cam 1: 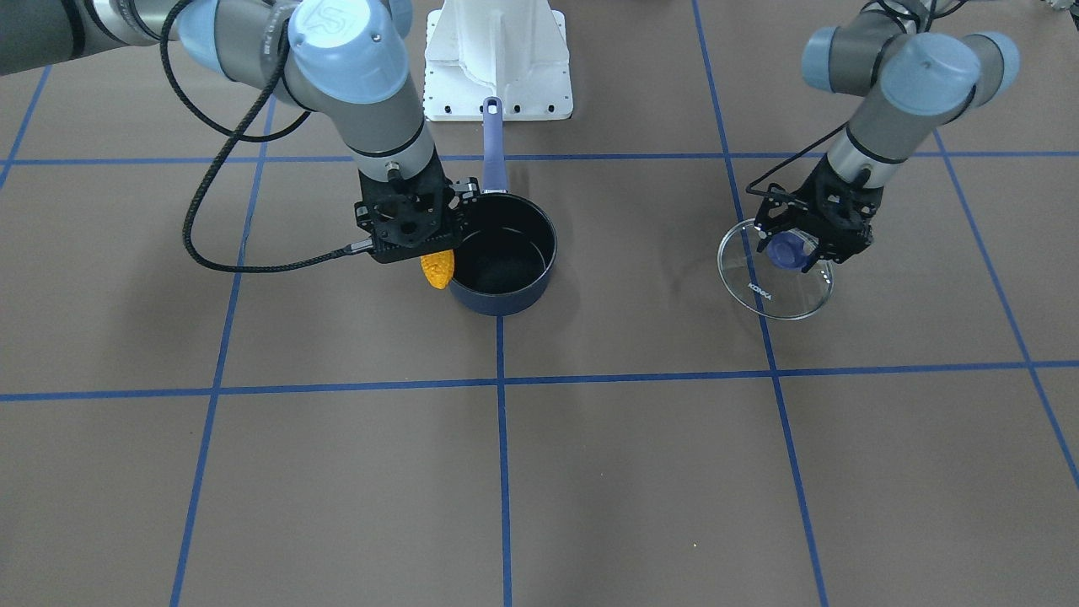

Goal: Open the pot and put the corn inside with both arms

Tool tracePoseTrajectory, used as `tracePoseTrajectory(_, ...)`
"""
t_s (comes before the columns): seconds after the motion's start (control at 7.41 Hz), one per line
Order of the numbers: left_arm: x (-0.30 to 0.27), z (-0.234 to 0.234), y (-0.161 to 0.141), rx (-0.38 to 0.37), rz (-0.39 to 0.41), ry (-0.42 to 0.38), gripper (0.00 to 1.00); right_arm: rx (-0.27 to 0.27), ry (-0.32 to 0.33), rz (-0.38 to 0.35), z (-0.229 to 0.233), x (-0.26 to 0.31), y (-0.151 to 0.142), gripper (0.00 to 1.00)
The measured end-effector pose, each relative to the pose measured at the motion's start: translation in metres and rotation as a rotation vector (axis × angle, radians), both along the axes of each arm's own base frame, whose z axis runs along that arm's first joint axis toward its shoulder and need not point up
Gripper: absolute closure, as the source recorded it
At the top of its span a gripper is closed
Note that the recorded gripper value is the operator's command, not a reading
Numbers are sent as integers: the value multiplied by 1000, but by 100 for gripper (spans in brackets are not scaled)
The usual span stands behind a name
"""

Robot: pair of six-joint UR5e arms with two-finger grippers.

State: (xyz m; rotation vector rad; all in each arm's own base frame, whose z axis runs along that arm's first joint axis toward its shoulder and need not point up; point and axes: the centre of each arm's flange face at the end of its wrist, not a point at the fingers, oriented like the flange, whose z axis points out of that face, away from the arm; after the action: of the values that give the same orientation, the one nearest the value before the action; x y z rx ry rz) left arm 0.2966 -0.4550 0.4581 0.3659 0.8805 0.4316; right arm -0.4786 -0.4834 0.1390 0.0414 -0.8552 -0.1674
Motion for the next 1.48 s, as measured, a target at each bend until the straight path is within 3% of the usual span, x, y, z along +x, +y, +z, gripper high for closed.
tracePoseTrajectory(0.4,-67,80,-10,8,22,7,34,-4,16,7,-31,-52,18,62)
tracePoseTrajectory(1.21,-104,111,-3,7,17,-20,34,12,27,0,-5,-105,35,62)
tracePoseTrajectory(1.35,-104,111,-4,8,16,-21,34,12,35,-5,1,-107,37,38)
tracePoseTrajectory(1.48,-104,110,-4,8,16,-21,34,12,42,-9,7,-108,38,5)
